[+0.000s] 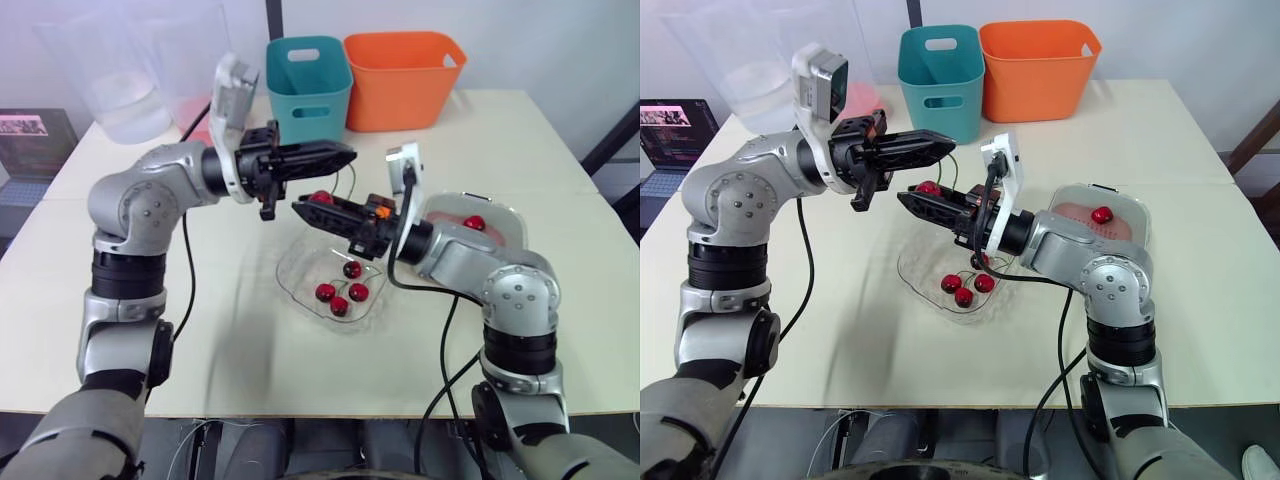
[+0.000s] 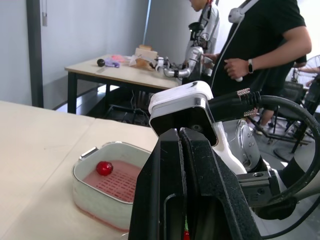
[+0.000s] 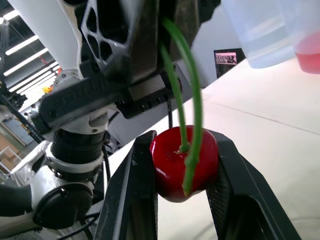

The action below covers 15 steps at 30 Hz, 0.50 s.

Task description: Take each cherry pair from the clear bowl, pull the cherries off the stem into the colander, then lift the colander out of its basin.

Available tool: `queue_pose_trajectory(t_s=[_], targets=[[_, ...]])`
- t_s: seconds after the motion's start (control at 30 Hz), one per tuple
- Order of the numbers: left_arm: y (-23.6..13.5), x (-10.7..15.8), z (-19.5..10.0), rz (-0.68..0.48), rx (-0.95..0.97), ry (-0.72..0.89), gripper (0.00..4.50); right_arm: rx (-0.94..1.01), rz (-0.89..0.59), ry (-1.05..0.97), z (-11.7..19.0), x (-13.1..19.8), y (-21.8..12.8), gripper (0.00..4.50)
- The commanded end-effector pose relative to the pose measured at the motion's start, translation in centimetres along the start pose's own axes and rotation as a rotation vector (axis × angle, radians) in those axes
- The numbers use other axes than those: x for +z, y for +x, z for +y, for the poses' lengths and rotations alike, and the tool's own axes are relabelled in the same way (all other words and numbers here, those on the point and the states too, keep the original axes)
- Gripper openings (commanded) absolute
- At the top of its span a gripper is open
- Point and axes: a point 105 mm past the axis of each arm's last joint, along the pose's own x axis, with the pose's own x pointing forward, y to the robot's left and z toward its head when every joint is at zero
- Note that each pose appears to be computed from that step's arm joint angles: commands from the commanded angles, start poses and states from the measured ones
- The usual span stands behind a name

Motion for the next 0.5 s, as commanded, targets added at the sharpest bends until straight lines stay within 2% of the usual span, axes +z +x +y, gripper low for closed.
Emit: queue_pose_trajectory(t_s=[0.03, 0.5], targets=[[-0.1, 1.5, -0.2, -0.019, -0.005, 0.059, 0.00, 0.002, 0.042, -0.026, 0.3, -1.0, -0.4, 0.85], [-0.3, 2.0, 0.2, -0.041, 0.017, 0.058, 0.00, -0.027, 0.146, -0.041, -0.2, -3.8, -1.5, 0.85]])
